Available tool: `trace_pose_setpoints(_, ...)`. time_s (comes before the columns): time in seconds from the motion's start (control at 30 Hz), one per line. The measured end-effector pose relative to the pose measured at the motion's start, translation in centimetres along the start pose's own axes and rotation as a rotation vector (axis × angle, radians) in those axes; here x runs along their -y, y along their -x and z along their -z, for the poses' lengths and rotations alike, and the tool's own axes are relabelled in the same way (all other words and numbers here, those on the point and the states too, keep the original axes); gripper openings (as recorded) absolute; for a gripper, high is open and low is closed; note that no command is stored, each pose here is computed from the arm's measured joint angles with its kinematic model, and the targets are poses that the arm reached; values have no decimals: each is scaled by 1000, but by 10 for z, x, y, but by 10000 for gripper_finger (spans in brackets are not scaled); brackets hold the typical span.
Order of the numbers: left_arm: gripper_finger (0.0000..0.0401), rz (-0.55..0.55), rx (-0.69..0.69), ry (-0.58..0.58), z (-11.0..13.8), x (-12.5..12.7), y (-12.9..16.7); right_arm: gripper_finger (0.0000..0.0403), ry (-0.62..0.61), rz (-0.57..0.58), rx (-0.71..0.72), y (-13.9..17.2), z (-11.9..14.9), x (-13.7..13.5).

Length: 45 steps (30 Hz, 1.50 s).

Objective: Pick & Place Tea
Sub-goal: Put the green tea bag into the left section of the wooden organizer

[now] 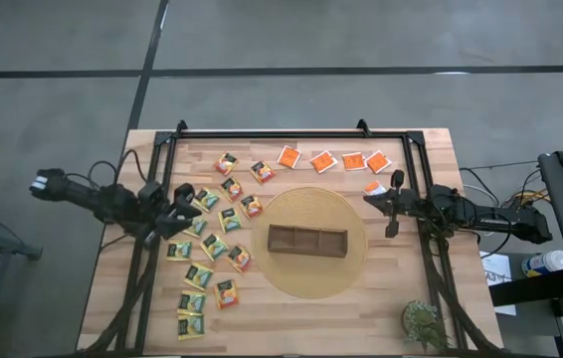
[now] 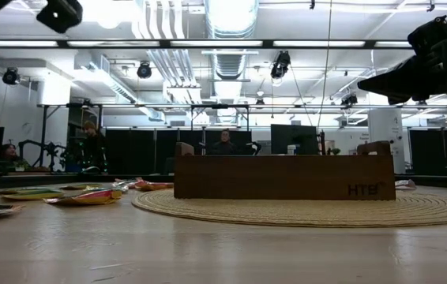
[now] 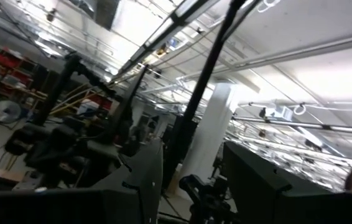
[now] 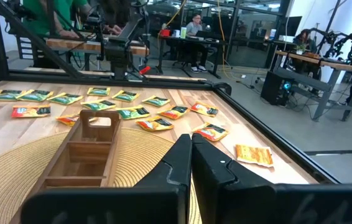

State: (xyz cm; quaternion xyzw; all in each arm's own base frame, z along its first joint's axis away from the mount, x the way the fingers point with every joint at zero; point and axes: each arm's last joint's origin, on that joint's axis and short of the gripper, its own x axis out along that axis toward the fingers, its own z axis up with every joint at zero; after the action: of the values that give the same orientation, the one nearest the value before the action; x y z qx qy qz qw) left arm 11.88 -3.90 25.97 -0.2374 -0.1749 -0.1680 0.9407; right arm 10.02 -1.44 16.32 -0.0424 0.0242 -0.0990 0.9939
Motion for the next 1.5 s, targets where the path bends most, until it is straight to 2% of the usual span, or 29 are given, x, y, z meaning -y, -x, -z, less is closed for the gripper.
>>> trace_pose_setpoints(0.53,163,196,-102,-160,-1,40,-28,9,0,0,0,0,0,0)
trace_pose_setpoints(0.67,163,206,-201,-220,4,47,-35,8,0,0,-1,0,0,0)
trace_pose_setpoints(0.8,163,150,-253,-265,1,56,-48,9,0,0,0,0,0,0)
trace_pose_setpoints(0.97,163,-5,-366,-340,9,65,-65,8,0,0,0,0,0,0)
trace_pose_setpoints(1.17,163,-173,-434,-404,15,81,-83,8,0,0,0,0,0,0)
trace_pose_setpoints(1.5,163,-280,-451,-460,34,115,-95,9,0,0,0,0,0,0)
